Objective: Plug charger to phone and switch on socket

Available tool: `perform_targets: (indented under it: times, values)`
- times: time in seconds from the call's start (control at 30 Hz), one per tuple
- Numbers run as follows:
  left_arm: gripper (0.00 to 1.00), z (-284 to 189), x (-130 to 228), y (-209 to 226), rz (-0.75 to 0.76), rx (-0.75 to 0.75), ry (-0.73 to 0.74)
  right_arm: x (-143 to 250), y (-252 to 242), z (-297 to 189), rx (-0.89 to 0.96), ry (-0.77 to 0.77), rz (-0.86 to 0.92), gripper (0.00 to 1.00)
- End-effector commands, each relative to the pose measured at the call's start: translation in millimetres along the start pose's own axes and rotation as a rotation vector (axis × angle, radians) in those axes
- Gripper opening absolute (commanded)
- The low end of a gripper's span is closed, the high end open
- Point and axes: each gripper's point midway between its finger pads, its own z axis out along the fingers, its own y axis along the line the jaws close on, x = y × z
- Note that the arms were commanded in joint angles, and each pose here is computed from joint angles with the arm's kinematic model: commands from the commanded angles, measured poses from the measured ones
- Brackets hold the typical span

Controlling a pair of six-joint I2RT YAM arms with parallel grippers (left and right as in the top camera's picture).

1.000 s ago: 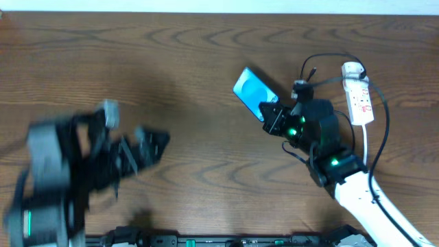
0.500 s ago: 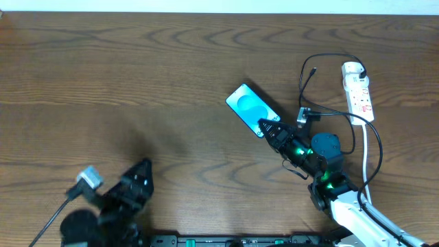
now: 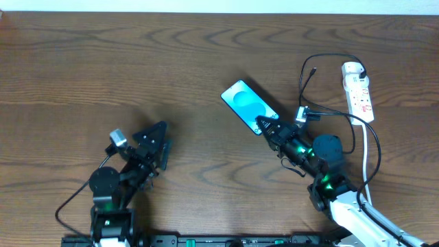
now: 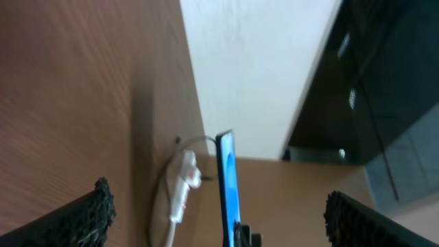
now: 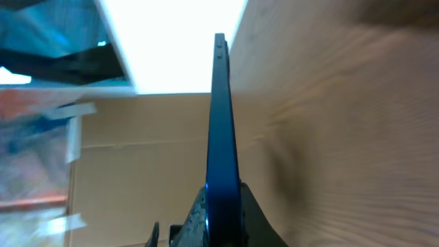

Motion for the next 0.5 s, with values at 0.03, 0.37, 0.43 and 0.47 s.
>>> perform_targets:
  times: [0.03, 0.37, 0.43, 0.47]
  values:
    - [0.98, 20, 20, 5, -0.152, -0.02, 0.109, 12, 19, 5, -0.058, 0.006, 0.012, 0.01]
    - [0.98, 55, 57, 4, -0.17, 0.021, 0.273, 33, 13, 15, -0.043, 0.033, 0.037, 0.01]
    - [0.98, 59, 60, 7, -0.17, 0.02, 0.276, 37, 13, 17, -0.05, 0.045, 0.034, 0.01]
    - [0.98, 60, 61, 7, -0.173, 0.022, 0.274, 39, 13, 18, -0.049, 0.05, 0.034, 0.01]
